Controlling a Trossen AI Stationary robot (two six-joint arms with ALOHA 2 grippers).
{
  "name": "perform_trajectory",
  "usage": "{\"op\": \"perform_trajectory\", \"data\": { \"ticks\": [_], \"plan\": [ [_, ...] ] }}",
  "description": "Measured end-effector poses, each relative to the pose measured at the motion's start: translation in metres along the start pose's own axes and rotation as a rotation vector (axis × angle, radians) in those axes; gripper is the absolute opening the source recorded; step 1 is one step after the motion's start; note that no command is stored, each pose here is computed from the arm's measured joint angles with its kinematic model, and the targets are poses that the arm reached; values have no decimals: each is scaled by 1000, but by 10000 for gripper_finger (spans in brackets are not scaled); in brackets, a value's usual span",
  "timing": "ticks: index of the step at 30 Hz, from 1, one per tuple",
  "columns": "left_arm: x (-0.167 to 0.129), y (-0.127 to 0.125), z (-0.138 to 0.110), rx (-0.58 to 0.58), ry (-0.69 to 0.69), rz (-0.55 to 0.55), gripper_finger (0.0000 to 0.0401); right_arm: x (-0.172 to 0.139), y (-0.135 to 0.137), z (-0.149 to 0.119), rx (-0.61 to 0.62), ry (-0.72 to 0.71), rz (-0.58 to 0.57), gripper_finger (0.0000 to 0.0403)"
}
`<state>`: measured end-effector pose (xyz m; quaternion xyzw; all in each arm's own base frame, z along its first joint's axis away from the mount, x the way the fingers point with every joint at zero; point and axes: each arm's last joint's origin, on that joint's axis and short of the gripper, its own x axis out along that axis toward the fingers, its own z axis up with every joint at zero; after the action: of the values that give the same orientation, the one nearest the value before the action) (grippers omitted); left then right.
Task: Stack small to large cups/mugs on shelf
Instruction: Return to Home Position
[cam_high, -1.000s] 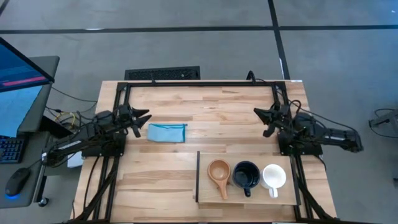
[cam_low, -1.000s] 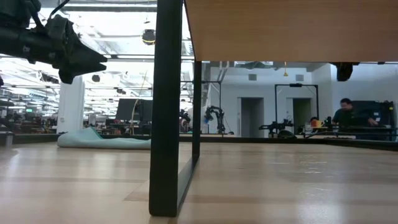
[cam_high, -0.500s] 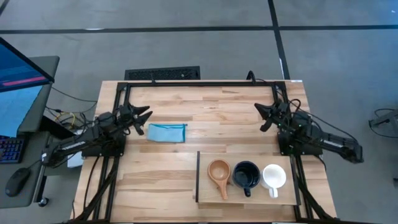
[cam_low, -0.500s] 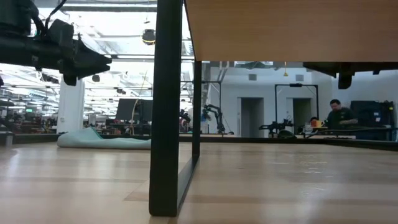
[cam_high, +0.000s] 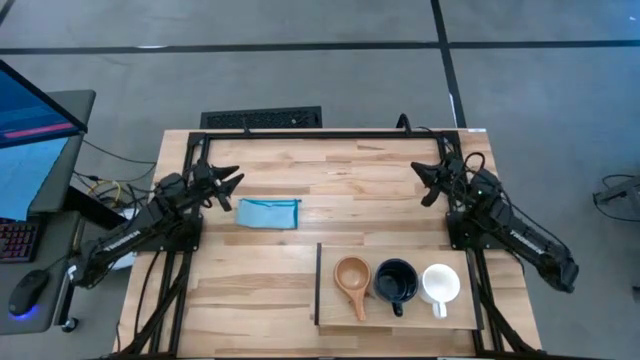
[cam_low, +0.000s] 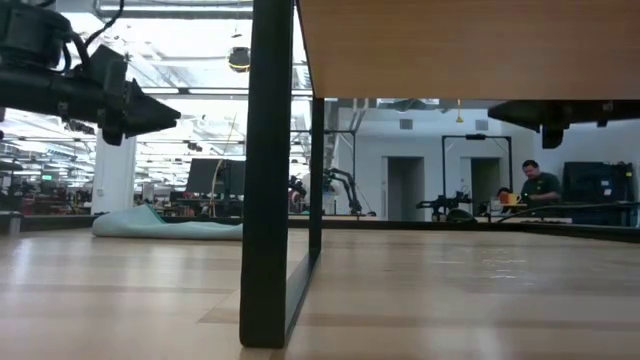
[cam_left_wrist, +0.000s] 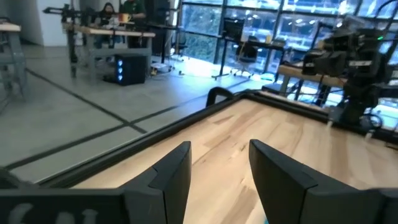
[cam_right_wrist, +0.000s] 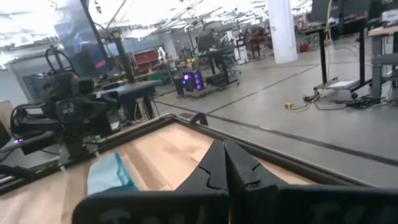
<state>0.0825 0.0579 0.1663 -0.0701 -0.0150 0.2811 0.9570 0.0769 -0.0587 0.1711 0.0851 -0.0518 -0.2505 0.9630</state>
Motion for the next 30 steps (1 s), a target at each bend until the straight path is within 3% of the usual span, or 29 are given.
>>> {"op": "perform_trajectory", "data": {
  "ticks": [18,30],
  "plan": [
    [3,5,-4,-24,48,48,153,-1,-5,1,5,5,-8,4],
    [-4,2,5,33,-63,-19,153,-1,-4,3,-19,-18,17,4]
  ]
}}
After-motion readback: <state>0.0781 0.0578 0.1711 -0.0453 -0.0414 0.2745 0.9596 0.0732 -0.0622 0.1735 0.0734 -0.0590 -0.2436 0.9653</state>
